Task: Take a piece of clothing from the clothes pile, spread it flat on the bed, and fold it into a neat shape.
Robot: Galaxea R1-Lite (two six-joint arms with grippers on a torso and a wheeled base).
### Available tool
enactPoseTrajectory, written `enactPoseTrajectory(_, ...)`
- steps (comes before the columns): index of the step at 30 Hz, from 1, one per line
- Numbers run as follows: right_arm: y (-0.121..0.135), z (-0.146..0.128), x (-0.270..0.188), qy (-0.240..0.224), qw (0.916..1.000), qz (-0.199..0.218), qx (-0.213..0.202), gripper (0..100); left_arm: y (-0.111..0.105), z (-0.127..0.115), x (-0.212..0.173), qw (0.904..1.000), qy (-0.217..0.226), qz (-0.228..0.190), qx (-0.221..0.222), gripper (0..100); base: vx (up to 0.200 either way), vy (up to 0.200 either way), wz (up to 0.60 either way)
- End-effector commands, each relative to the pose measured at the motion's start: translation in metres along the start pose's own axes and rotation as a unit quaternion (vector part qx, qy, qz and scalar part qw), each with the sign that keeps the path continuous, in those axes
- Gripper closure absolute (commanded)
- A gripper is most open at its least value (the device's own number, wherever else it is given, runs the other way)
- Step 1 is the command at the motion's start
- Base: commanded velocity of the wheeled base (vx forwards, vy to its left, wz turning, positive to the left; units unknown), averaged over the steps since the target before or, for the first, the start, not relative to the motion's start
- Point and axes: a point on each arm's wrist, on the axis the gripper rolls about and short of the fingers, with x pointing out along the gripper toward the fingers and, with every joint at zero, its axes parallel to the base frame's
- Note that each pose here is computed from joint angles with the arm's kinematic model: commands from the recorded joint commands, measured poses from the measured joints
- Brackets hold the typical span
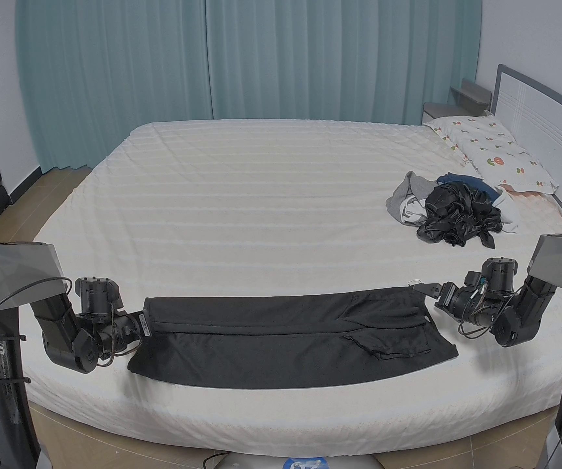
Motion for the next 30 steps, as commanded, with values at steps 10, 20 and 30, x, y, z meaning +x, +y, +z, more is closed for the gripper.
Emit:
enactPoseTrajectory(10, 0.0, 0.001, 0.0, -0.002, 1.0, 0.001, -0.001, 0, 0.013, 0.023, -0.022, 0.9989, -0.024, -0.032, -0.023, 0, 0.0, 0.0, 0.0)
enactPoseTrajectory(20, 0.001, -0.002, 0.002, 0.003, 1.0, 0.003, -0.001, 0, 0.003, 0.02, -0.008, 0.9919, 0.016, -0.113, -0.057, 0, 0.0, 0.0, 0.0)
enactPoseTrajectory(30, 0.0, -0.005, 0.005, 0.008, 1.0, 0.002, 0.0, 0, 0.004, 0.014, 0.009, 0.9929, 0.053, -0.103, -0.027, 0, 0.0, 0.0, 0.0)
